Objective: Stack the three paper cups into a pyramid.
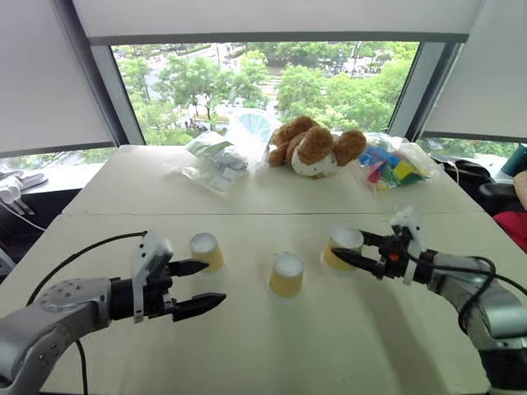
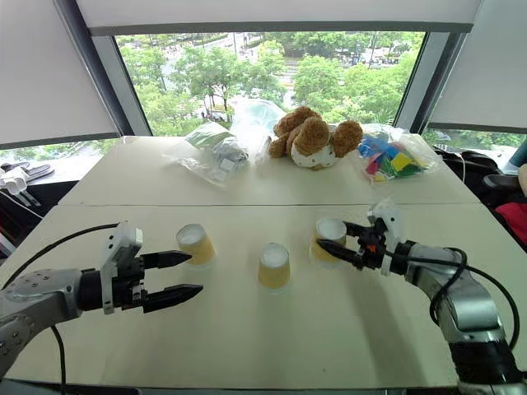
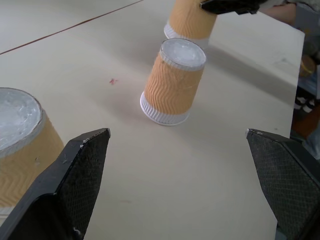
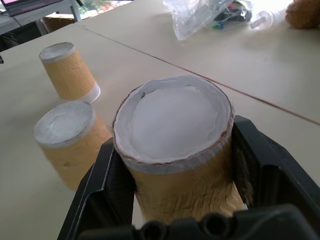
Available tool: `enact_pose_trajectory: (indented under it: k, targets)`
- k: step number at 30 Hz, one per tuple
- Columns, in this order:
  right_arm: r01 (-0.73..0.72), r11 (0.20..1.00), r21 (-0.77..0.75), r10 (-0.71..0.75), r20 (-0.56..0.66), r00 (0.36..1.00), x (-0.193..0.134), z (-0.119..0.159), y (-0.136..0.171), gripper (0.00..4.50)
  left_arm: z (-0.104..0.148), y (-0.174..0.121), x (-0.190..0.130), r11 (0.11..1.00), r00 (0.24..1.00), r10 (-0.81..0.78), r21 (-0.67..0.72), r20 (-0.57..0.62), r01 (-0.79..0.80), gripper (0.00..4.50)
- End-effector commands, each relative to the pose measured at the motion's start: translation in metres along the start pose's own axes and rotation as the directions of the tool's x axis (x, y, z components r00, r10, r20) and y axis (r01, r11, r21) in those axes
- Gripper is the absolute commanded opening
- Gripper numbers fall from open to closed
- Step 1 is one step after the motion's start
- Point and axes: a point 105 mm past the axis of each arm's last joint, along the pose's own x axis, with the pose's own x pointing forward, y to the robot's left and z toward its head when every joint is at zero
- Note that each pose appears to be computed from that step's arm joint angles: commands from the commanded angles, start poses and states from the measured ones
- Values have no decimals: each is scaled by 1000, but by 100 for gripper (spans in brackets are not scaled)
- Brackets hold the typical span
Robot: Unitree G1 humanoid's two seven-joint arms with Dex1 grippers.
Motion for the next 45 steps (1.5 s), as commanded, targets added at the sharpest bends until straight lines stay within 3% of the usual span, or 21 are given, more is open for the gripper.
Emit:
enact_pose_trajectory:
  k: [1,14,27,31,32,35,45]
  targets:
    - [-47,999,-25,48,18,999,0,9,17,224,6,0,0,999,1000,-14,35,11,13,450]
    - [-176,982,-75,174,-33,984,20,-12,30,224,9,3,3,999,1000,-25,48,5,24,450]
    - [-195,976,-93,192,-40,980,31,-22,20,224,8,1,2,999,1000,-8,45,8,7,450]
    - [-193,976,-98,190,-39,981,32,-22,20,423,8,2,2,999,1000,-3,44,9,2,450]
    - [-191,977,-100,187,-42,981,32,-22,19,445,8,2,2,999,1000,-1,44,9,1,450]
    - [-179,978,-105,175,-47,984,29,-21,17,445,7,3,1,999,1000,4,43,9,-5,450]
    - [-34,988,-152,34,-3,999,-14,23,9,445,8,37,-20,984,986,159,73,42,-161,450]
